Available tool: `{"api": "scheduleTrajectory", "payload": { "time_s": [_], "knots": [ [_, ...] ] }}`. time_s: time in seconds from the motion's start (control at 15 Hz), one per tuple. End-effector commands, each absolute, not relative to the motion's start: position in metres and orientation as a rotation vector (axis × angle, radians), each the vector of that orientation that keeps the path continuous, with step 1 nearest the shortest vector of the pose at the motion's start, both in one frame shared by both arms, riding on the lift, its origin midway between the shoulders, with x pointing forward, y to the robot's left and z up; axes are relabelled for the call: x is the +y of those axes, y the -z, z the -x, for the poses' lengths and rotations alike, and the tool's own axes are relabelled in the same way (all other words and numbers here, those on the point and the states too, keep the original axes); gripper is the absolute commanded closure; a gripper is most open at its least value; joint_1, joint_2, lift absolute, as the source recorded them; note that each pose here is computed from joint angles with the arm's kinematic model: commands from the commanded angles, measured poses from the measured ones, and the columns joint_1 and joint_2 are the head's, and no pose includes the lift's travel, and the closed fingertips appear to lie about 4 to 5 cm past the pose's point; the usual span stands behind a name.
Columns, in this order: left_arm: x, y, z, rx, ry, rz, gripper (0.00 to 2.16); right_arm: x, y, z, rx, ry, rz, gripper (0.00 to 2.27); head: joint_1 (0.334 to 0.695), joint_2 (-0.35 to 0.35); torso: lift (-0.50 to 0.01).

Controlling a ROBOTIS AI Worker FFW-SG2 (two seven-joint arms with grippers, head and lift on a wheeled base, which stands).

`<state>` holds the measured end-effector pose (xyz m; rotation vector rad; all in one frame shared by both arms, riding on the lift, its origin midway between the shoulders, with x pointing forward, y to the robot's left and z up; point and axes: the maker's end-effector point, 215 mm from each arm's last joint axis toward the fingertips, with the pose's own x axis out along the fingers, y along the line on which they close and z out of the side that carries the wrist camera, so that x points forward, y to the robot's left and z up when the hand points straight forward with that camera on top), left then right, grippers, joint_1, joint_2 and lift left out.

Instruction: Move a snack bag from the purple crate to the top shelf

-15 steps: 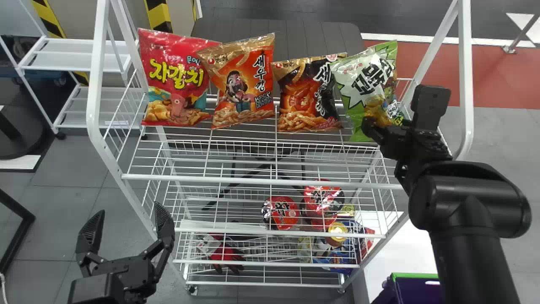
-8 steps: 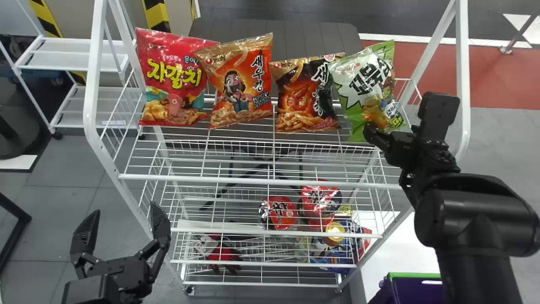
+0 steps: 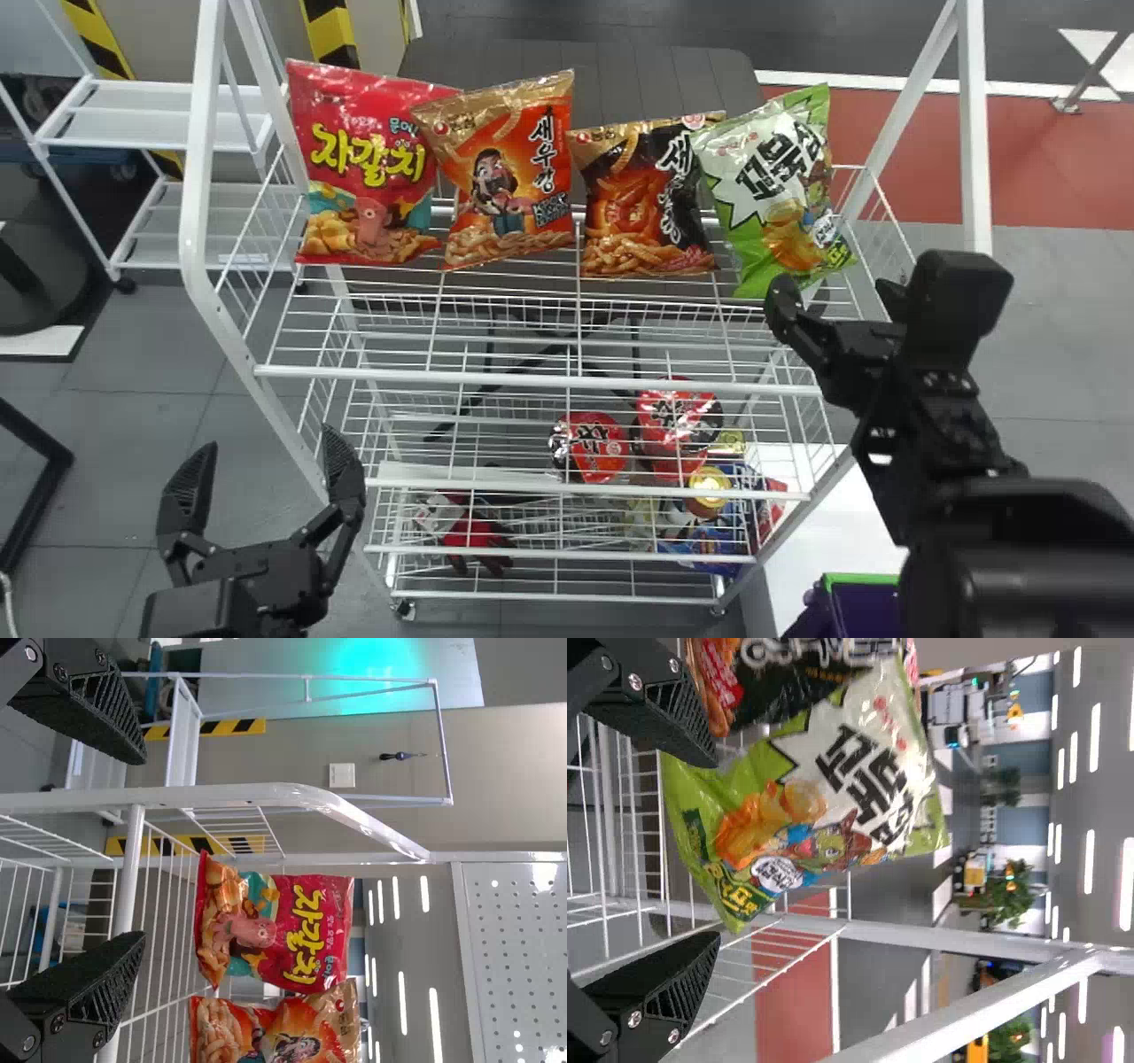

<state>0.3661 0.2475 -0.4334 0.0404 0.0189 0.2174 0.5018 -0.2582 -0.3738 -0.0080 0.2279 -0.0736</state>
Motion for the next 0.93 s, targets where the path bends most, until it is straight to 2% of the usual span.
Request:
{"api": "scheduleTrajectory", "payload": {
  "time_s": [0.0,0.4,0.6,0.73,0.87],
  "knots": [
    [0.247,0.433,-0.364,0.021,-0.217,-0.041,0.12,-0.240,0.359,-0.476,0.145,0.029,0.023,0.16,0.695,-0.017,0.001],
    [0.246,0.428,-0.360,0.012,-0.219,-0.037,0.12,-0.239,0.405,-0.418,0.213,-0.001,0.065,0.16,0.695,0.017,0.001],
    [0.244,0.414,-0.361,-0.006,-0.214,-0.038,0.12,-0.239,0.410,-0.405,0.150,-0.002,0.092,0.16,0.695,0.010,0.001],
    [0.241,0.403,-0.358,-0.010,-0.194,-0.038,0.12,-0.232,0.397,-0.395,0.048,-0.029,0.096,0.16,0.695,0.006,0.001],
    [0.237,0.407,-0.358,0.016,-0.174,-0.056,0.12,-0.225,0.389,-0.386,-0.002,-0.048,0.092,0.17,0.695,0.007,0.001]
  ]
}}
